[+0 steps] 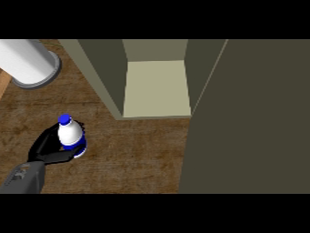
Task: Pick up the bottled water, place it into the cabinet and close the cabinet
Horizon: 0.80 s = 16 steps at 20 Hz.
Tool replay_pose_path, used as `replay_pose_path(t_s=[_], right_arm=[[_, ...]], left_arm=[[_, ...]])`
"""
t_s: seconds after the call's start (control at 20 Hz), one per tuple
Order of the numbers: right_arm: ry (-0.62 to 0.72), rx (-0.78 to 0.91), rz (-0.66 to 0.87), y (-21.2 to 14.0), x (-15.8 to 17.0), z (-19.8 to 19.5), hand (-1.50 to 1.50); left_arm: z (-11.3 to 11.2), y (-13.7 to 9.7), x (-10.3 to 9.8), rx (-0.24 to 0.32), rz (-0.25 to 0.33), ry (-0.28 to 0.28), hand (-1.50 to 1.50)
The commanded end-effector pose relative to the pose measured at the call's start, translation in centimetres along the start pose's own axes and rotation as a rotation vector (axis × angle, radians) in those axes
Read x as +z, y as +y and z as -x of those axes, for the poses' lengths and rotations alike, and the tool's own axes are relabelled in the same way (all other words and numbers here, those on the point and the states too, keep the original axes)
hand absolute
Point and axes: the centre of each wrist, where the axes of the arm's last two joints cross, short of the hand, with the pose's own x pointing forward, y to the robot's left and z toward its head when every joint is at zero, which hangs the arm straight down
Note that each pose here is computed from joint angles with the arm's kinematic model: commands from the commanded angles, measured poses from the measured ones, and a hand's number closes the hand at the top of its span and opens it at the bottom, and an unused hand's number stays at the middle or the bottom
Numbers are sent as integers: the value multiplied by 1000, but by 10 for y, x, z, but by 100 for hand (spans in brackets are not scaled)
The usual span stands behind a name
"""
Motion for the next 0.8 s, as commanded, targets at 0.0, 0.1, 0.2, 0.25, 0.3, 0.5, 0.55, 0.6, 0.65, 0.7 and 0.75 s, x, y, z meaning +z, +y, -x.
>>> replay_pose_path(t_s=[0.0,0.1,0.2,0.25,0.3,0.5,0.55,0.6,0.65,0.7,0.75], right_arm=[[-31,29,32,-2,7,-19,-150],[-45,19,15,-7,10,-29,-150],[-38,31,25,-2,3,-13,-150],[-48,51,11,-5,5,-18,-150],[-27,44,35,-3,-4,2,-150],[-35,26,37,4,4,-27,-150],[-27,37,40,-5,3,-17,-150],[-26,50,40,-5,-2,-7,-150],[-9,43,23,-1,3,-17,-150],[-15,45,31,-6,5,-14,-150],[-18,37,31,-7,10,-28,-150]], left_arm=[[4,-10,-5,116,156,-99,150],[8,-24,-12,-12,190,-131,150],[1,-28,-20,-98,223,-221,150],[-12,-20,-26,-123,226,-233,150],[-3,-22,-15,-131,224,-267,150],[27,-79,-30,-245,-58,-295,150],[25,-85,-37,-247,-139,-297,150],[34,-100,-34,-267,-199,-295,150],[25,-91,-42,-299,-192,-308,150],[28,-120,-50,-281,-208,-343,150],[30,-116,-40,-253,-200,-385,150]])
